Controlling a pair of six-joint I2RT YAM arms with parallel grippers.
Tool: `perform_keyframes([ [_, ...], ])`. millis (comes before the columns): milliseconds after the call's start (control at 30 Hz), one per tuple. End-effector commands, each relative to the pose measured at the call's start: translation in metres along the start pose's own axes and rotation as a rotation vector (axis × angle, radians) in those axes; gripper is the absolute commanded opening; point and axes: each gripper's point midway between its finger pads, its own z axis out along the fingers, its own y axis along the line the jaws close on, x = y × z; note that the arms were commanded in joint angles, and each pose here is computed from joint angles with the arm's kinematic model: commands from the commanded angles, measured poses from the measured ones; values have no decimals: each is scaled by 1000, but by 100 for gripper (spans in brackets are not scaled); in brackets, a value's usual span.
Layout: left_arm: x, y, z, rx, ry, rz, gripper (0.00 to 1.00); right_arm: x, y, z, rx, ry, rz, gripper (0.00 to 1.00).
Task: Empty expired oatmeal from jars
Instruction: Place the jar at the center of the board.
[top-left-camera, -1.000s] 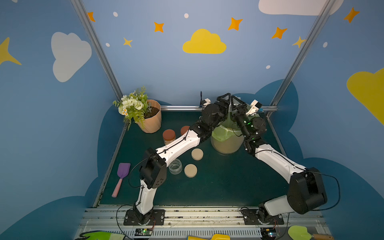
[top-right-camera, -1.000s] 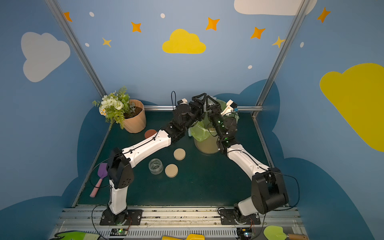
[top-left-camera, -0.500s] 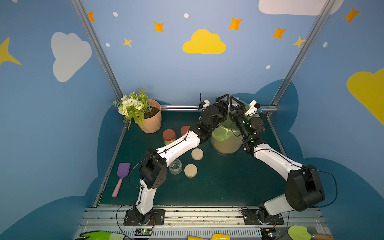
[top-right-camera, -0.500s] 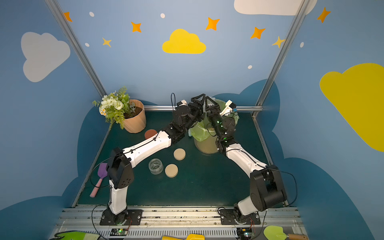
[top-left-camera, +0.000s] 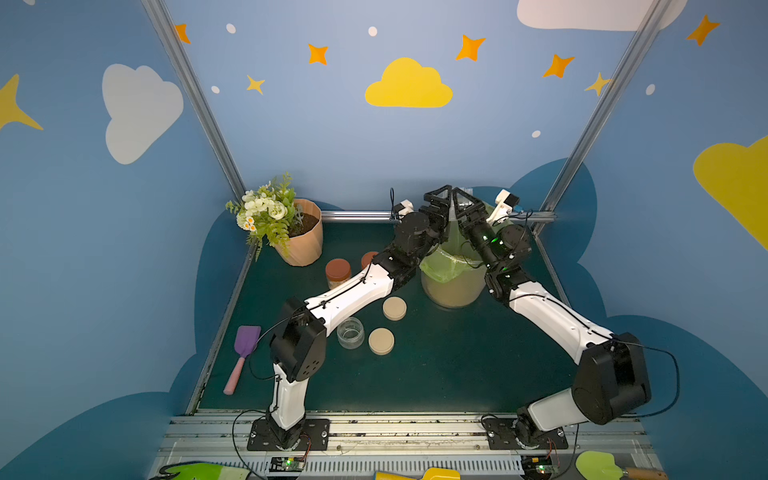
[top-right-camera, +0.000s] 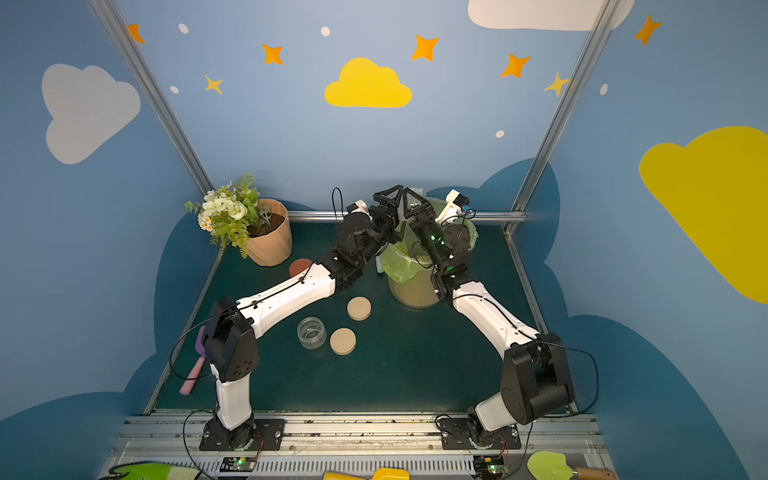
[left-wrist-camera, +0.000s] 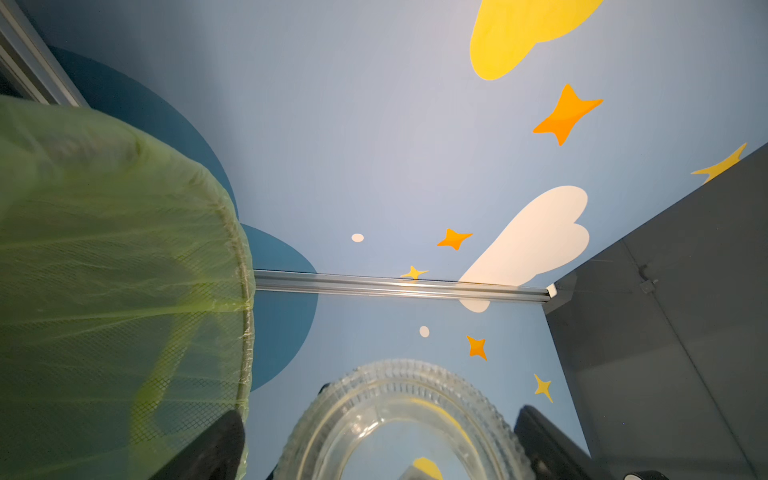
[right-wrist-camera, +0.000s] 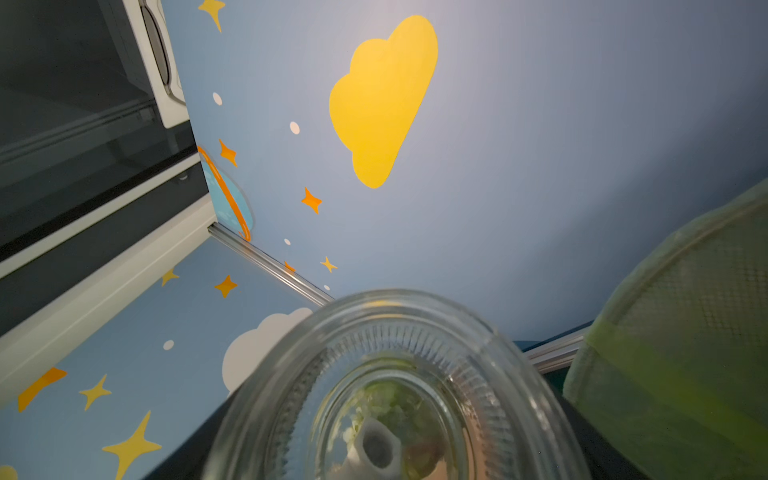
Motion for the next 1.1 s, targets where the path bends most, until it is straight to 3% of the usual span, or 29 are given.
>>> perform_keyframes([
  [0, -4, -43, -26, 73, 5, 72, 100, -16, 62, -9, -120, -14, -102, 17],
  [267, -72, -40, -103, -60, -144, 317, 100, 29, 78, 0, -118, 170, -225, 17],
  [433, -142, -2, -173, -257, -358, 507, 100, 88, 84, 5, -118, 323, -344, 18],
  [567, -180, 30, -220, -395, -425, 574, 100, 140, 84, 0, -121, 478, -502, 18],
  [767, -202, 54, -268, -547, -464, 759, 100, 209, 46, -11, -55, 670, -680, 18],
  [1067, -217, 92, -313, -670, -466, 862, 100, 302, -31, -29, 46, 874, -901, 19],
])
